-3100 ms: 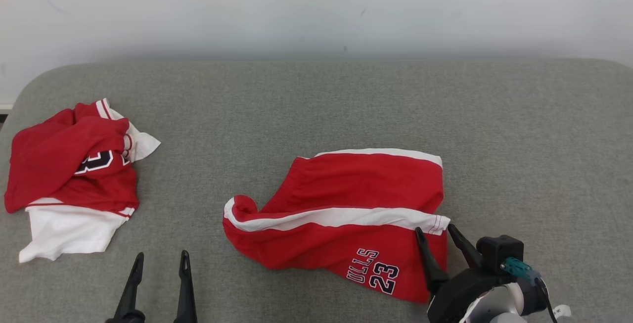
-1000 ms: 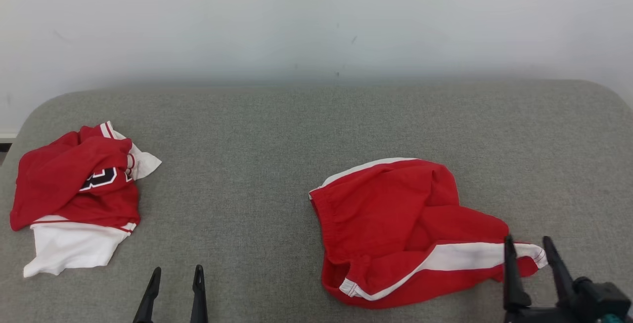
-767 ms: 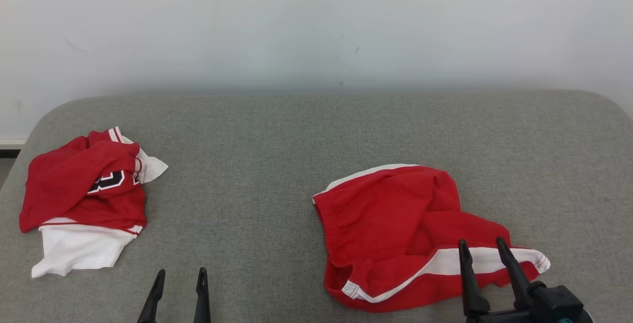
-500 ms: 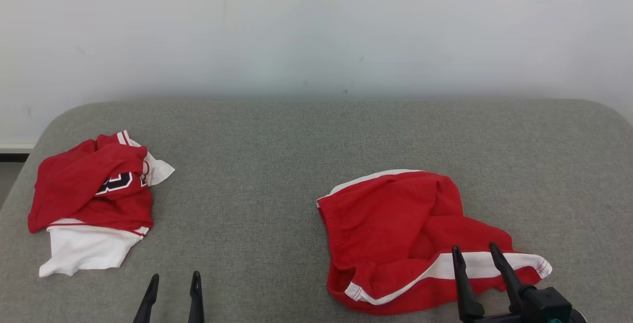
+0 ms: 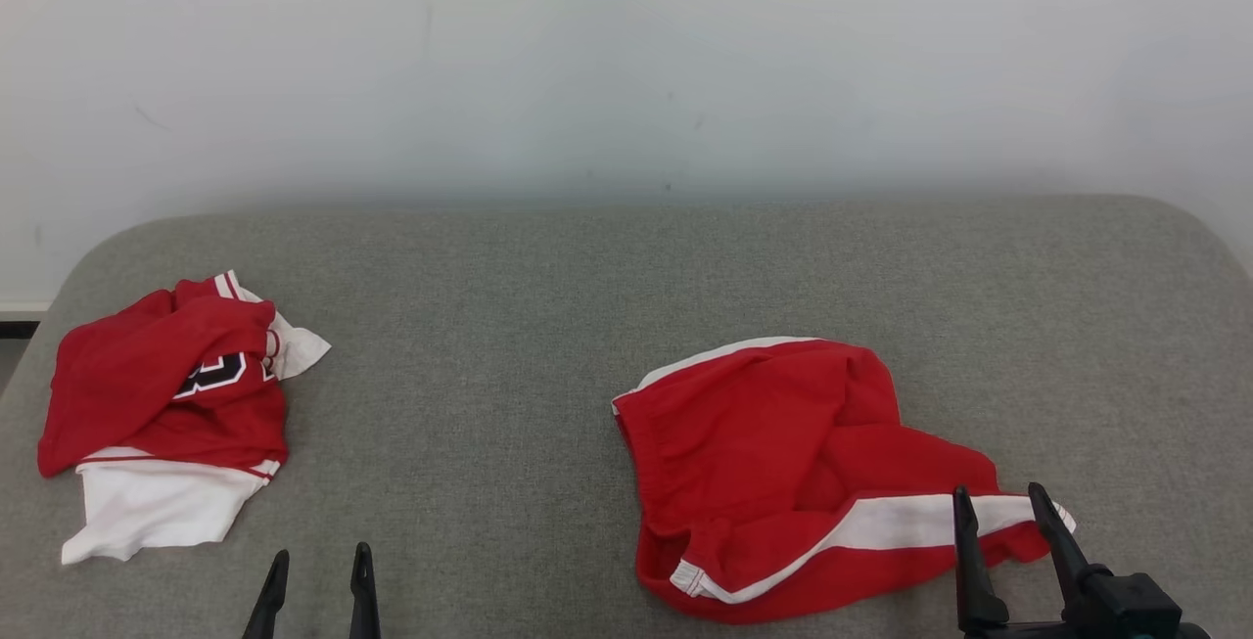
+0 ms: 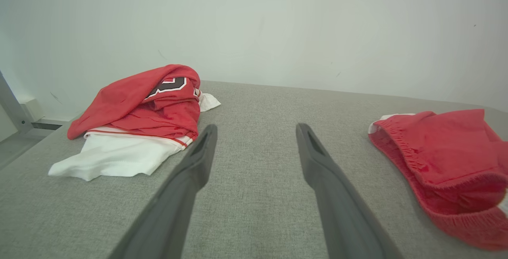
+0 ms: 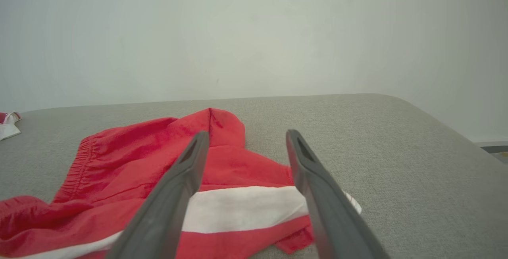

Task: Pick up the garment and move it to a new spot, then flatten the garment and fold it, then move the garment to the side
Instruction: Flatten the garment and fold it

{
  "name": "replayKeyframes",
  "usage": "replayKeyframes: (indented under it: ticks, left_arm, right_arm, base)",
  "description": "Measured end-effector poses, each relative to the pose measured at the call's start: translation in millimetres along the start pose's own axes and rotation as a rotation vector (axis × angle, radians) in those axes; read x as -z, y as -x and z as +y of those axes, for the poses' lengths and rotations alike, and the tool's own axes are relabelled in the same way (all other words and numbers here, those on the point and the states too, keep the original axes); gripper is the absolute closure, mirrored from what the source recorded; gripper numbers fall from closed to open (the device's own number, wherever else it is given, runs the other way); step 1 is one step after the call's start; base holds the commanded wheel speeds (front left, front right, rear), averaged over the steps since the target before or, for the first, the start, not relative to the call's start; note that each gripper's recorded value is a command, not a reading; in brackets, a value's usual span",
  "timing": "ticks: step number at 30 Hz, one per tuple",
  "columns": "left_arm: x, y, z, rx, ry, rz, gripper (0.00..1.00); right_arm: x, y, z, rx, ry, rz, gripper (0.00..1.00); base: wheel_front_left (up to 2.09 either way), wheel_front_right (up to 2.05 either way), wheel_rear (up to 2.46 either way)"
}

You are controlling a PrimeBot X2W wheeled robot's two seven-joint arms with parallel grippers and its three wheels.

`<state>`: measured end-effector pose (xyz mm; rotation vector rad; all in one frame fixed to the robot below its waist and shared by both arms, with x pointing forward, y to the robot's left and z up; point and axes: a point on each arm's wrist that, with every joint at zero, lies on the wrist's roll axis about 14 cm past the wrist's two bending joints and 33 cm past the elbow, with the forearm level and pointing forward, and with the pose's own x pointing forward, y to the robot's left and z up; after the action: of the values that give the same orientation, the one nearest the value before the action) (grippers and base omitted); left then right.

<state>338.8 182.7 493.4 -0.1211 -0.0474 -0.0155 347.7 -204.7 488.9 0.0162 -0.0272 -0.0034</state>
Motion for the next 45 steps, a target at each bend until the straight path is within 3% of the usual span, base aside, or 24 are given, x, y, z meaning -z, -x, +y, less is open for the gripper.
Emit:
replayKeyframes:
  ticks: [21,26,31,35,45]
  left_arm:
    - [15,-5,-24,0.086,0.033,0.048,0.00]
    - [32,-8,-66,0.220,0.082,0.111,0.00]
    - [41,-12,-129,0.458,0.118,0.200,0.00]
    - [53,-7,-161,0.602,0.132,0.292,0.00]
    - [78,-7,-190,0.749,0.153,0.433,0.00]
  right_arm:
    - [5,2,-9,0.029,0.000,0.020,0.00]
    - [0,-1,-19,0.056,0.030,0.040,0.00]
    - [-5,-3,-38,0.091,0.063,0.062,0.00]
    - [-6,-3,-46,0.111,0.069,0.070,0.00]
    - [7,10,-58,0.162,0.049,0.106,0.00]
  base:
    - [0.00,0.00,0.00]
    - [0.00,0.00,0.00]
    - [0.00,0.00,0.00]
    - [0.00,0.00,0.00]
    - [0.00,0.00,0.00]
